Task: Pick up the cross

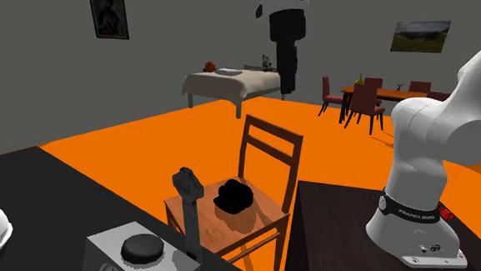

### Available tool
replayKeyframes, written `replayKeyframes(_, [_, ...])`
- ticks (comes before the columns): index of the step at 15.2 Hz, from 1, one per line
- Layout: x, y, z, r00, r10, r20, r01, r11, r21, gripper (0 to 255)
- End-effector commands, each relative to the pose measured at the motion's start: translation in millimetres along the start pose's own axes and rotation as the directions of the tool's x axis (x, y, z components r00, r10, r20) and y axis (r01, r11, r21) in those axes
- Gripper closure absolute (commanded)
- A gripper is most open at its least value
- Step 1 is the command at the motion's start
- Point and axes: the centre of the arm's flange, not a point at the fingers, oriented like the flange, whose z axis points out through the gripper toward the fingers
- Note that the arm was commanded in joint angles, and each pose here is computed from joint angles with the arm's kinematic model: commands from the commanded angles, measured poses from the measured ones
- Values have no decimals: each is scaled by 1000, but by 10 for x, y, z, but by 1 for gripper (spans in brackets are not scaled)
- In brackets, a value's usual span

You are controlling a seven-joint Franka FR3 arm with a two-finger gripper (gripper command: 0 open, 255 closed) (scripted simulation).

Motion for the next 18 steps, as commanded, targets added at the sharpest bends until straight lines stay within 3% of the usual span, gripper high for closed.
replayKeyframes(1, [227,-108,137,1000,-3,5,3,1000,-6,0])
replayKeyframes(18, [2062,-1075,1215,998,-26,56,29,998,-56,0])
